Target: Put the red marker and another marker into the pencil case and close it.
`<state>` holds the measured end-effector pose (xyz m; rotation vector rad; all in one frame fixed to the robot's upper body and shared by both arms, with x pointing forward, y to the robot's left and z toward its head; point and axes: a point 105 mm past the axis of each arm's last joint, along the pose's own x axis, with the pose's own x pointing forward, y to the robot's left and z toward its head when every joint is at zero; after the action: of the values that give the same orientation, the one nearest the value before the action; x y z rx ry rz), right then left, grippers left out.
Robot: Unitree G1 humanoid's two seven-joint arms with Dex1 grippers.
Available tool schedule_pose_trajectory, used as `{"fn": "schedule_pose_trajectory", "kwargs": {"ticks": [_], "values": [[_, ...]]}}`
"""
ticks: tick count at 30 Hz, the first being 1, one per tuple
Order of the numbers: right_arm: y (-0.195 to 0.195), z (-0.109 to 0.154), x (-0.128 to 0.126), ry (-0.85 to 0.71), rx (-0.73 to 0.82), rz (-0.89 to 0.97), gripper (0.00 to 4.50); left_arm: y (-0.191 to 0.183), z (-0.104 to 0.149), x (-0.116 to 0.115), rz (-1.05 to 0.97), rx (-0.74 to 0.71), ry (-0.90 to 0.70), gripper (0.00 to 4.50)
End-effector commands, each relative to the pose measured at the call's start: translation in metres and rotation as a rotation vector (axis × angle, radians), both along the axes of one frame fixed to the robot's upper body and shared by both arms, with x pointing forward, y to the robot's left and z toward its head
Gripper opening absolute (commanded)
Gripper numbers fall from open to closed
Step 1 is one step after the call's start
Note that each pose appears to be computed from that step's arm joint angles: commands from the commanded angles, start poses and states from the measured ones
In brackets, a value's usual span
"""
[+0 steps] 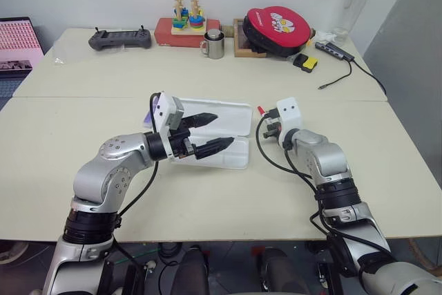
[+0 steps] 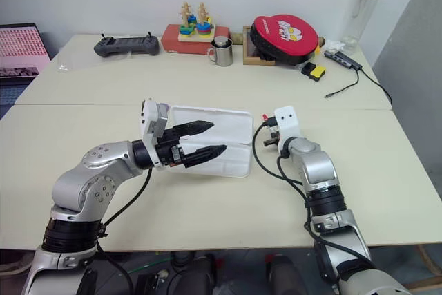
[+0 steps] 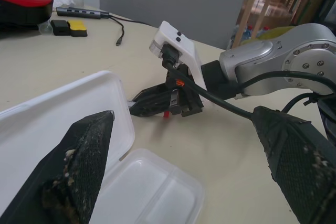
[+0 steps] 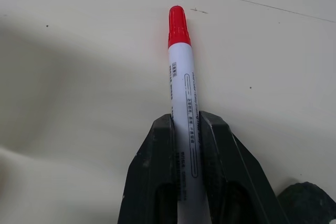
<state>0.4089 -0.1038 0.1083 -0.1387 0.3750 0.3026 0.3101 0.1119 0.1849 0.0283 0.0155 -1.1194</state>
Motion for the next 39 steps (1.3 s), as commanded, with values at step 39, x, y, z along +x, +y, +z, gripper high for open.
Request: {"fn": "schedule_pose_trajectory", "kwargs": {"ticks": [39], "values": [[0.142,0.04,-0.057,-0.306,-0.325,1.05,0.31,0.088,-0.011,-0.031,0.351,0.039,0.059,4.5]]}}
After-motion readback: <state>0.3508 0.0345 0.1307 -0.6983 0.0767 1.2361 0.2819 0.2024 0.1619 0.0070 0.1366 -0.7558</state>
